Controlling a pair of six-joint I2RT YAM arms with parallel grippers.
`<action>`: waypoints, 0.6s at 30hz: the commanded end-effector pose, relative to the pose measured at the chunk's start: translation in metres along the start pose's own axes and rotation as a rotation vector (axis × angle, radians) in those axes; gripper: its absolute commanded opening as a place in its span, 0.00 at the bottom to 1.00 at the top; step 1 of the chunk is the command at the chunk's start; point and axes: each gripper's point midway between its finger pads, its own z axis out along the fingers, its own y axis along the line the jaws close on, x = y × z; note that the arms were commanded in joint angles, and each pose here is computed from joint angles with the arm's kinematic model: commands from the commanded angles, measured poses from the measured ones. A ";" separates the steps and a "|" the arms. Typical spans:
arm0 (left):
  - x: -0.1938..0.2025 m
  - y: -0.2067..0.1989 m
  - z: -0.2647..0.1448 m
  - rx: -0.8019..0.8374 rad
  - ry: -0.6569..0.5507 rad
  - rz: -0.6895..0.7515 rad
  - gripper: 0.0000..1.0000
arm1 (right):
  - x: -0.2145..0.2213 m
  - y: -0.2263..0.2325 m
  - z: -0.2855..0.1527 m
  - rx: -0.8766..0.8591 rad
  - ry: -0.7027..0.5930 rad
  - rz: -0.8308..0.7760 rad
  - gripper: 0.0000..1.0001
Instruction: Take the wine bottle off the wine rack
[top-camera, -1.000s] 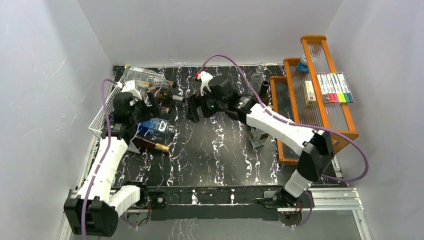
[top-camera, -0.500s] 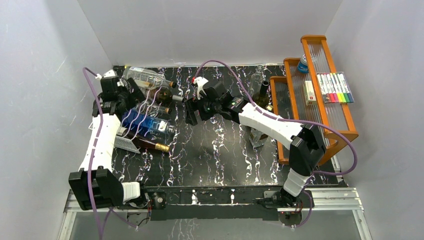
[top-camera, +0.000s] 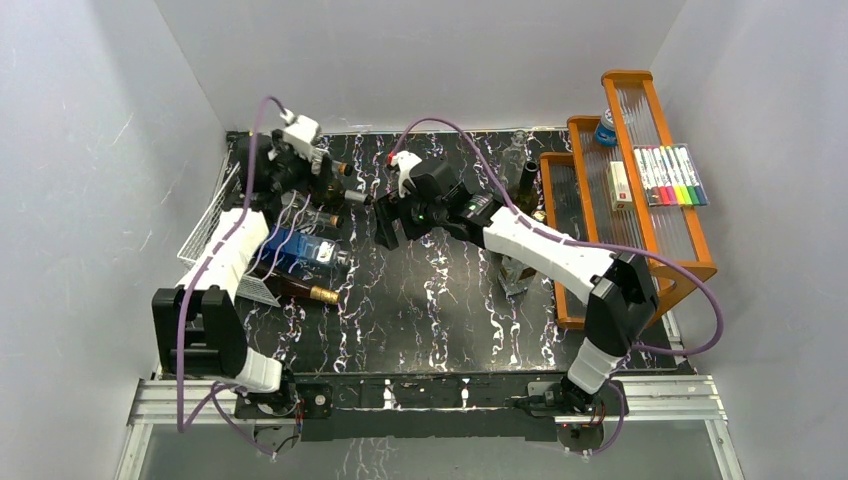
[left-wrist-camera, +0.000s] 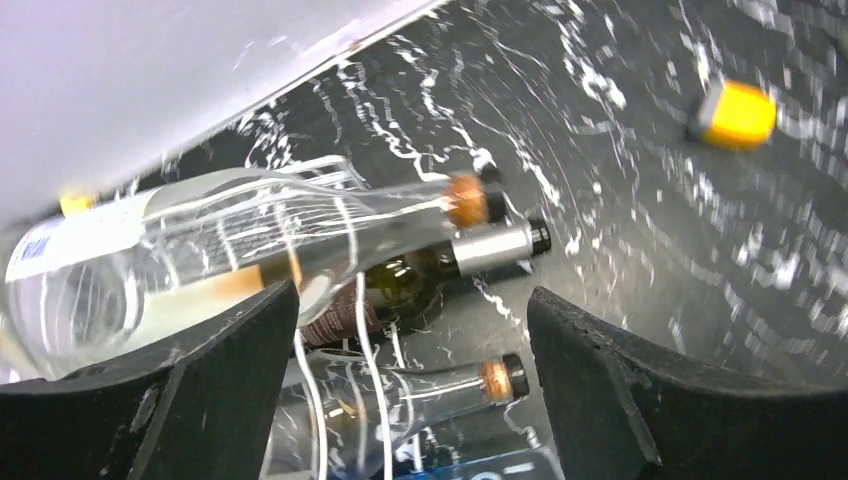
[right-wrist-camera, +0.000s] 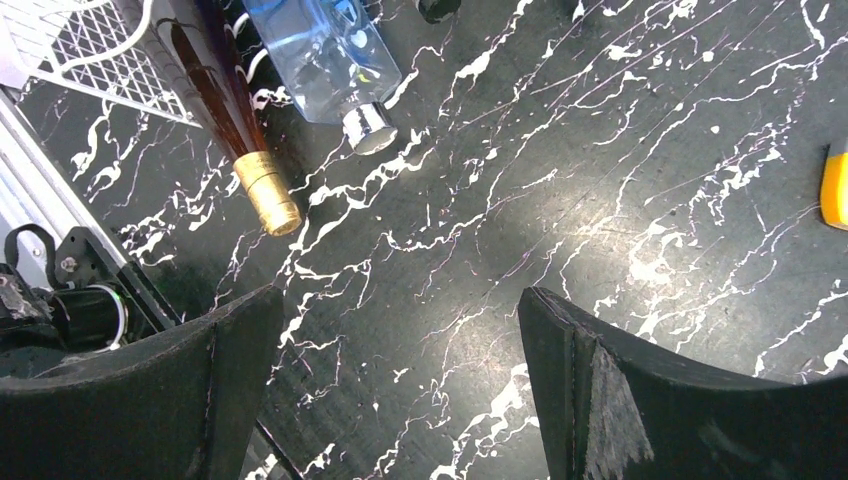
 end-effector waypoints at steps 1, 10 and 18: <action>-0.024 -0.021 -0.006 0.091 -0.221 0.629 0.81 | -0.025 0.007 -0.030 -0.008 -0.095 -0.044 0.98; -0.018 -0.019 0.038 0.085 -0.216 0.843 0.74 | -0.026 0.007 -0.054 -0.007 -0.142 -0.046 0.98; -0.009 -0.025 0.082 0.132 -0.170 0.952 0.70 | -0.033 0.004 -0.065 0.004 -0.178 -0.042 0.98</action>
